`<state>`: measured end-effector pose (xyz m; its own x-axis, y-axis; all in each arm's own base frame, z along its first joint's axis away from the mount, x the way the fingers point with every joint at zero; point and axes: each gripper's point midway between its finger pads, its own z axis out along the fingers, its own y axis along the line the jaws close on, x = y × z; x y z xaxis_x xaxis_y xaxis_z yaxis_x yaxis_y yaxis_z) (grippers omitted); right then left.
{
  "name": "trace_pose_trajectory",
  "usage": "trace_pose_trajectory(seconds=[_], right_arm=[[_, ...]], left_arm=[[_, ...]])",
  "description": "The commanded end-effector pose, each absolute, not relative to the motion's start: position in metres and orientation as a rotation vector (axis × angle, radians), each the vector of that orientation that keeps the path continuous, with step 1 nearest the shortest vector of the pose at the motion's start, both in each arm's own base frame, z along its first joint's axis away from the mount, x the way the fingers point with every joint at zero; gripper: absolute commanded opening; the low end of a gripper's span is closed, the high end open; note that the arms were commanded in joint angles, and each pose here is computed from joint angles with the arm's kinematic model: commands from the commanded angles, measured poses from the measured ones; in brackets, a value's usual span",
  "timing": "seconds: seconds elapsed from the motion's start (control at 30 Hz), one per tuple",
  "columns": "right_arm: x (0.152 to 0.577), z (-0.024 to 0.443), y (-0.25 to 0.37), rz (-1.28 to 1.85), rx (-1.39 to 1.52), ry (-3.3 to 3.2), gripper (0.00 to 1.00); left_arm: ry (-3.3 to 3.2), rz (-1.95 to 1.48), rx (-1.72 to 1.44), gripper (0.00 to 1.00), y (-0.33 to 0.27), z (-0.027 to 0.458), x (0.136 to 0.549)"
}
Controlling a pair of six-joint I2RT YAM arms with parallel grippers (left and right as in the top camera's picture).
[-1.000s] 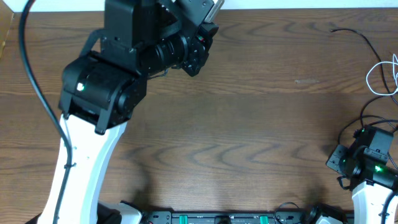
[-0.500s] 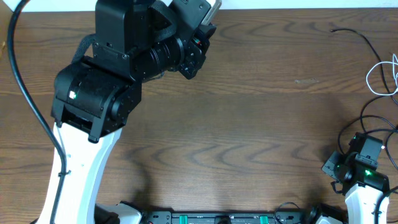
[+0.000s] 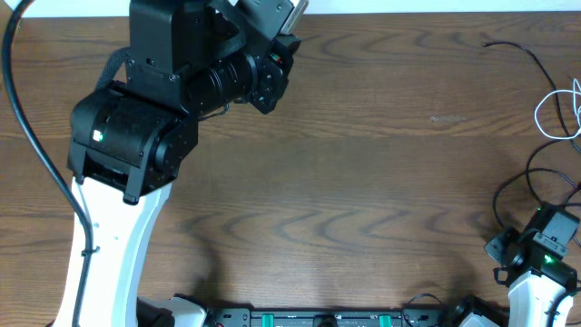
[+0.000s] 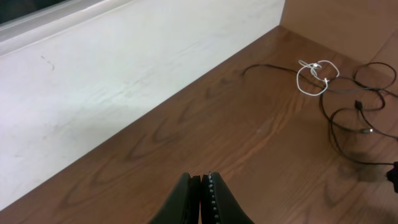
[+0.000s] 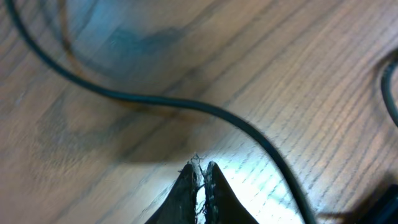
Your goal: Untangle cables
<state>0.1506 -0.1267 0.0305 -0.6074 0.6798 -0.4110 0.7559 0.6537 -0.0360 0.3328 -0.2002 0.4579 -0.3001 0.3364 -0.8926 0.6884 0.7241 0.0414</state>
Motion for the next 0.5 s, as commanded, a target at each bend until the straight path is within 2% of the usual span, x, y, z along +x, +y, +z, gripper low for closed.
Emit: trace_pose_trajectory(seconds=[0.0, 0.23, 0.47], right_arm=[[0.147, 0.028, -0.132, -0.294, 1.187, 2.479, 0.04], [0.154, 0.038, -0.154, -0.367, 1.207, 2.372, 0.03], [0.173, 0.043, -0.172, -0.420, 1.087, 2.351, 0.04]], left_arm=[[1.905, -0.415, 0.793, 0.08, -0.196, 0.458, 0.331], [1.901, -0.413, 0.797, 0.08, -0.196, 0.459, 0.331], [1.897, -0.412, 0.796, 0.08, -0.196, 0.460, 0.332]])
